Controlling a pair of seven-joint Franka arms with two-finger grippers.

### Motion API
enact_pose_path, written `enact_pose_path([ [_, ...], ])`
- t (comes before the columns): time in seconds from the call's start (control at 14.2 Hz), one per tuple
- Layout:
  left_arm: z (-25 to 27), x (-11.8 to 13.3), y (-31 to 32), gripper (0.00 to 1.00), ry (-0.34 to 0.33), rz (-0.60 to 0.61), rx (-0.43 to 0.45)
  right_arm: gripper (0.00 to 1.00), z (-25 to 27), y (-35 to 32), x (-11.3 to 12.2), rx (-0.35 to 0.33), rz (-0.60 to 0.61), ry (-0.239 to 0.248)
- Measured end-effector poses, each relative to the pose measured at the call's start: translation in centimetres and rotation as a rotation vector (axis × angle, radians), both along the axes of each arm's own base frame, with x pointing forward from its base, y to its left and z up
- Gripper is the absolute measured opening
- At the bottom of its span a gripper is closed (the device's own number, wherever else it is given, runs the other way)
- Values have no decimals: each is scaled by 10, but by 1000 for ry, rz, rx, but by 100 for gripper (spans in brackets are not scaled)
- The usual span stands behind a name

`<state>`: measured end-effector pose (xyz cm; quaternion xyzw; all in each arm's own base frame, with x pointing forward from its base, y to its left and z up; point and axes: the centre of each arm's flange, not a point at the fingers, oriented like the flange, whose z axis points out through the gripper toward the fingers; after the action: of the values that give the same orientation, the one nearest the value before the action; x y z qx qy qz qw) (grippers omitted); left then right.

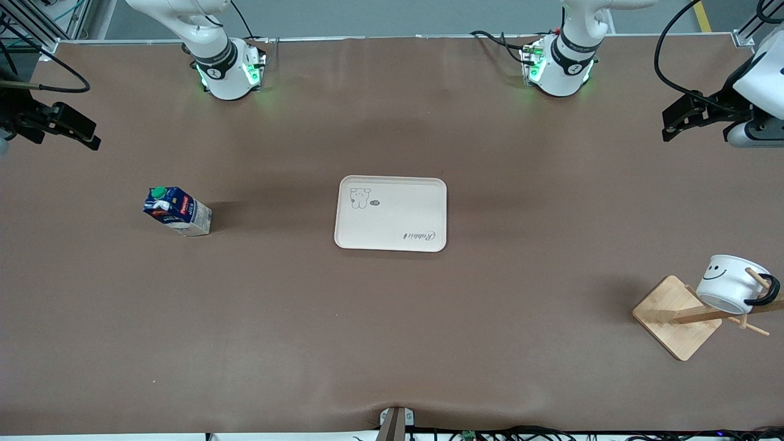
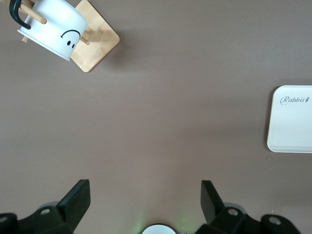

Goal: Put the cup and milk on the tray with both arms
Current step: 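Move the right gripper toward the milk carton while the left gripper reaches the mug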

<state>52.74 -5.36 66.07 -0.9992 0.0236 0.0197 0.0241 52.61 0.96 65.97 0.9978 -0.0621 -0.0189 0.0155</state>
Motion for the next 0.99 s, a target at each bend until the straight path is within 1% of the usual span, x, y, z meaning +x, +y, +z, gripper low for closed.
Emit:
enact_pose_path([
  [0.21, 0, 0, 0, 100, -1, 0, 0, 100, 1, -1, 0, 0, -2, -3],
  [0.56, 1, 0, 1, 100, -1, 2, 0, 100, 6, -2, 5, 1, -4, -27],
  [0.78, 0, 1, 6, 100, 0, 11, 0, 100, 0, -3, 11, 2, -6, -18],
  [0.99, -2, 4, 30, 100, 1, 54, -1, 100, -1, -4, 13, 2, -6, -17],
])
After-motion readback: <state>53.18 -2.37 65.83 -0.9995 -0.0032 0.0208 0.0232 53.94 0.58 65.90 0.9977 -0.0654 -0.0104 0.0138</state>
